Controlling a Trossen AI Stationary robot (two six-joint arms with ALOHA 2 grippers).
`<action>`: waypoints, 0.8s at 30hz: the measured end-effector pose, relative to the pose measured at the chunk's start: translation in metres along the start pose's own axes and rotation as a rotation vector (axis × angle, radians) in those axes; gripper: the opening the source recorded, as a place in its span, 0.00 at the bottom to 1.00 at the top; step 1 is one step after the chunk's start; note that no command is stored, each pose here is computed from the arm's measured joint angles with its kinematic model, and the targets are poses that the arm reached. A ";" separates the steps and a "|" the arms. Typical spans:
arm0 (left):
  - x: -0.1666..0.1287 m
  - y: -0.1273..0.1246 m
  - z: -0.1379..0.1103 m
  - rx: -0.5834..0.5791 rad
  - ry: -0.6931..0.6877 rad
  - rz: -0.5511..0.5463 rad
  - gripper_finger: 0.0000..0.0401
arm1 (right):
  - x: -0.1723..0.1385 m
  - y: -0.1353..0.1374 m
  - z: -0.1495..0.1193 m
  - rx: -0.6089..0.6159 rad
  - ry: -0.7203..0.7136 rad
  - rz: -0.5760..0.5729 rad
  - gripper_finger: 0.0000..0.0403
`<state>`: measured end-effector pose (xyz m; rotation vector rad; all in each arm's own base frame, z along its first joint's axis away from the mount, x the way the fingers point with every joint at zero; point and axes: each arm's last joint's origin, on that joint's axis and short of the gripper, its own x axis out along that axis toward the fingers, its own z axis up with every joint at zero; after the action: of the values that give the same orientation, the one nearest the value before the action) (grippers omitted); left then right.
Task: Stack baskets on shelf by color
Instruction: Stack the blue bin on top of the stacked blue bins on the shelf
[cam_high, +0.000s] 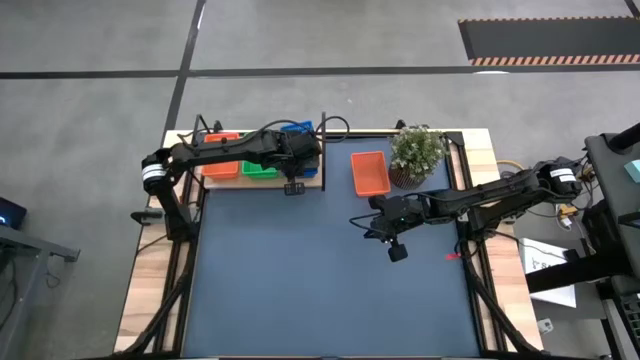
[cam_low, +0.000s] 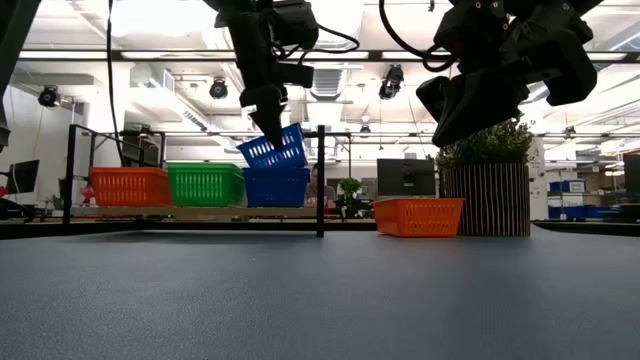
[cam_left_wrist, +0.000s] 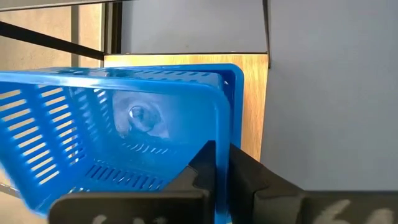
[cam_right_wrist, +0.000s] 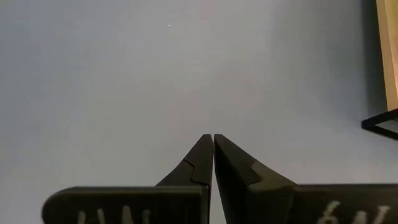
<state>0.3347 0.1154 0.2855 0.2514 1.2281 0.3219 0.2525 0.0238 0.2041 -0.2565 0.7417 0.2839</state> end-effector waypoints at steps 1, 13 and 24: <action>0.000 0.000 0.000 0.000 0.000 0.000 0.01 | 0.000 0.000 0.000 0.000 0.000 0.000 0.02; -0.003 0.001 0.000 -0.003 -0.011 0.003 0.24 | 0.000 0.000 0.000 0.000 0.000 0.000 0.02; -0.024 0.009 0.009 -0.022 -0.149 0.057 0.22 | 0.000 0.000 0.000 0.000 0.000 0.000 0.02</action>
<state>0.3349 0.1141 0.3126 0.2866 1.0708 0.3598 0.2524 0.0238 0.2041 -0.2561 0.7418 0.2838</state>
